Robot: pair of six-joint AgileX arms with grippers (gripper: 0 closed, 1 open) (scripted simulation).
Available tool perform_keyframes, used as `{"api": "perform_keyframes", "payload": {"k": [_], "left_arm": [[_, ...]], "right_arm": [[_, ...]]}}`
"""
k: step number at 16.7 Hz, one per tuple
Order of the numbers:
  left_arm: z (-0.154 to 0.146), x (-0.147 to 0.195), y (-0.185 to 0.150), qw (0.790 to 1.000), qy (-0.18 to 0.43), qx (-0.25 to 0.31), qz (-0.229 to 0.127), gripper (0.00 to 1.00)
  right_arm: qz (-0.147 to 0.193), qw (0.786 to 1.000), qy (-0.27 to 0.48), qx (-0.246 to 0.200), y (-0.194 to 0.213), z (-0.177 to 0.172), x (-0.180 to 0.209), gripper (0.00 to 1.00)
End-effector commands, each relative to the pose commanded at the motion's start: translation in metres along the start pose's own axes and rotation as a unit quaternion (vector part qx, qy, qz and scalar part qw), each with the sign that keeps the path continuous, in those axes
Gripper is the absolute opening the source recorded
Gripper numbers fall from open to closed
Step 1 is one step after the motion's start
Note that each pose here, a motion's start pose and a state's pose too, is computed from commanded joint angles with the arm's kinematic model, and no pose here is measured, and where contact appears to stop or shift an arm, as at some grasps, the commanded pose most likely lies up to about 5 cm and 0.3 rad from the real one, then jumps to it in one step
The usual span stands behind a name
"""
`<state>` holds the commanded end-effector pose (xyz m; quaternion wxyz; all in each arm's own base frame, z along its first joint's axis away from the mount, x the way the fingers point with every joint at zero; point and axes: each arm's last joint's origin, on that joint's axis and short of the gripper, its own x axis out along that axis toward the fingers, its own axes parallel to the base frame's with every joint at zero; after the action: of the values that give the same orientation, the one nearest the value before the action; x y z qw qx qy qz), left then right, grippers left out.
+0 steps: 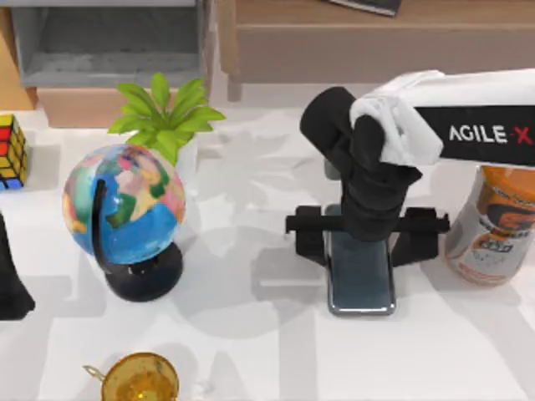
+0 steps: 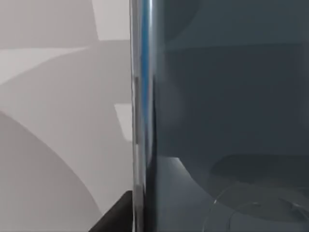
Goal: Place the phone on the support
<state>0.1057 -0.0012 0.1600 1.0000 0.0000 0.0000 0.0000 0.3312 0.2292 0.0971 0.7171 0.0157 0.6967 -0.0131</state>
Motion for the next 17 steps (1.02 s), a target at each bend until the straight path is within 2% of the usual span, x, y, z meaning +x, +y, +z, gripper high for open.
{"api": "perform_keyframes", "payload": {"k": [5, 6, 12, 17], "left_arm": [[0.0, 0.0, 0.0, 1.0, 0.0, 0.0, 0.0, 1.0], [0.0, 0.0, 0.0, 1.0, 0.0, 0.0, 0.0, 1.0], [0.0, 0.0, 0.0, 1.0, 0.0, 0.0, 0.0, 1.0], [0.0, 0.0, 0.0, 1.0, 0.0, 0.0, 0.0, 1.0]], "right_arm": [[0.0, 1.0, 0.0, 0.0, 0.0, 0.0, 0.0, 0.0], [-0.002, 1.0, -0.009, -0.003, 0.0, -0.003, -0.018, 0.0], [0.0, 1.0, -0.02, 0.006, 0.01, -0.015, -0.03, 0.0], [0.01, 1.0, -0.021, 0.008, 0.007, -0.007, -0.04, 0.0]]}}
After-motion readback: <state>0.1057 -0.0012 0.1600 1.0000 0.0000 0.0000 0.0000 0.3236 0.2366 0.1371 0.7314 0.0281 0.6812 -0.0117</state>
